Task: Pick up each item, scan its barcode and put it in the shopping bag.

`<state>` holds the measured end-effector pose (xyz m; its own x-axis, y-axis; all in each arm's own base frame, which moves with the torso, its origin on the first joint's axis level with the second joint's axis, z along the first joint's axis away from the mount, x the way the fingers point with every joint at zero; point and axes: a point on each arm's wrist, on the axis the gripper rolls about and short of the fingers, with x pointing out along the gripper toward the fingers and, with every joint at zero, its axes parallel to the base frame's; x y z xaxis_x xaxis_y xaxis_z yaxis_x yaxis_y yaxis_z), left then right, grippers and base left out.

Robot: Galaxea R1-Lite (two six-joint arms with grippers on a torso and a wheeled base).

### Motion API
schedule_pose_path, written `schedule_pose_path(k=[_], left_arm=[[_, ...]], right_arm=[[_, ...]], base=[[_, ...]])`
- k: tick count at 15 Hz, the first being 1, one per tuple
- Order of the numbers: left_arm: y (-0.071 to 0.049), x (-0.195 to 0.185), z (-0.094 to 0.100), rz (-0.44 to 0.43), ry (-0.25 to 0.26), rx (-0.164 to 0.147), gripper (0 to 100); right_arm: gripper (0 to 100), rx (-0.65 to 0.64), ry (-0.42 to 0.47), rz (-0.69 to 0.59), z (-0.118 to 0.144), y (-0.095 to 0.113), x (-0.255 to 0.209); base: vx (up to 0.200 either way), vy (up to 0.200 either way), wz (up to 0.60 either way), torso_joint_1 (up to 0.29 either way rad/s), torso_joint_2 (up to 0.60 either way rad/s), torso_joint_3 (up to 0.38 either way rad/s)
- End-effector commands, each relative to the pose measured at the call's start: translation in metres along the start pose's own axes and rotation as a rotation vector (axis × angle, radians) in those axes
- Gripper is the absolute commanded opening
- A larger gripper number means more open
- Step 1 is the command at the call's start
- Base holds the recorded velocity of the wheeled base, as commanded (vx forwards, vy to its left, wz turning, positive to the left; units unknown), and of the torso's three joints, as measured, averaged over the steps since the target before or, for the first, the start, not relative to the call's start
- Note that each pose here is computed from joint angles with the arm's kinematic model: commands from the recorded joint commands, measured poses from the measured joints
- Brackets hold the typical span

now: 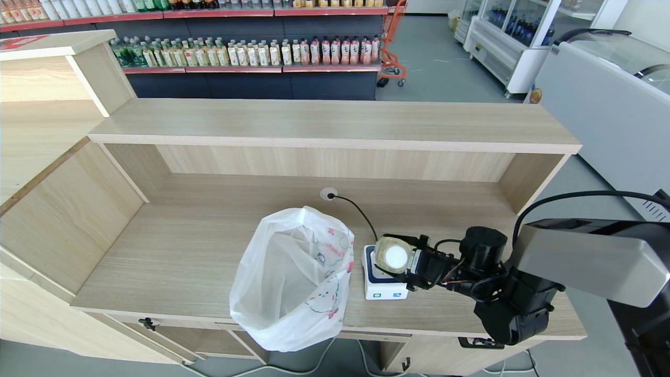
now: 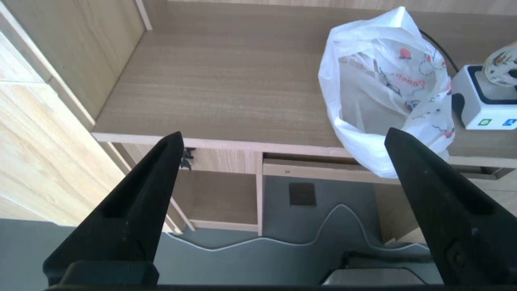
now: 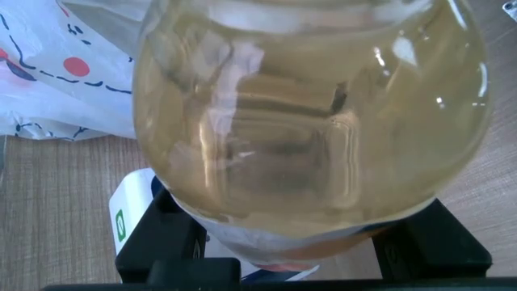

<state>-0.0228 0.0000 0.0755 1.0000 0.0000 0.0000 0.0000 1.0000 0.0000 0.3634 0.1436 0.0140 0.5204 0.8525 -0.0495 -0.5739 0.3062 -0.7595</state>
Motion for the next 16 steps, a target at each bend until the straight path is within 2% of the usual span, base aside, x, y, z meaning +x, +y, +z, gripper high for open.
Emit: schedule_pose_path(k=[1, 5, 9, 11, 13, 16], left_arm=[[0.000, 0.000, 0.000, 0.000, 0.000, 0.000, 100], [0.000, 0.000, 0.000, 0.000, -0.002, 0.000, 100], [0.000, 0.000, 0.000, 0.000, -0.002, 0.000, 100], [0.000, 0.000, 0.000, 0.000, 0.000, 0.000, 100], [0.000, 0.000, 0.000, 0.000, 0.000, 0.000, 100], [0.000, 0.000, 0.000, 0.000, 0.000, 0.000, 100]], right_arm=[[0, 0.005, -0.003, -0.006, 0.002, -0.002, 0.000], [0, 0.138, 0.022, -0.141, 0.021, -0.037, -0.013], [0, 0.385, 0.033, -0.408, 0.079, -0.083, -0.039], [0, 0.494, 0.092, -0.512, 0.102, -0.087, -0.059], [0, 0.665, 0.154, -0.622, 0.130, -0.080, -0.095], [0, 0.822, 0.260, -0.773, 0.146, -0.068, -0.129]], base=[[0.000, 0.000, 0.00, 0.000, 0.00, 0.000], [0.000, 0.000, 0.00, 0.000, 0.00, 0.000], [0.000, 0.000, 0.00, 0.000, 0.00, 0.000], [0.000, 0.000, 0.00, 0.000, 0.00, 0.000], [0.000, 0.000, 0.00, 0.000, 0.00, 0.000], [0.000, 0.000, 0.00, 0.000, 0.00, 0.000]])
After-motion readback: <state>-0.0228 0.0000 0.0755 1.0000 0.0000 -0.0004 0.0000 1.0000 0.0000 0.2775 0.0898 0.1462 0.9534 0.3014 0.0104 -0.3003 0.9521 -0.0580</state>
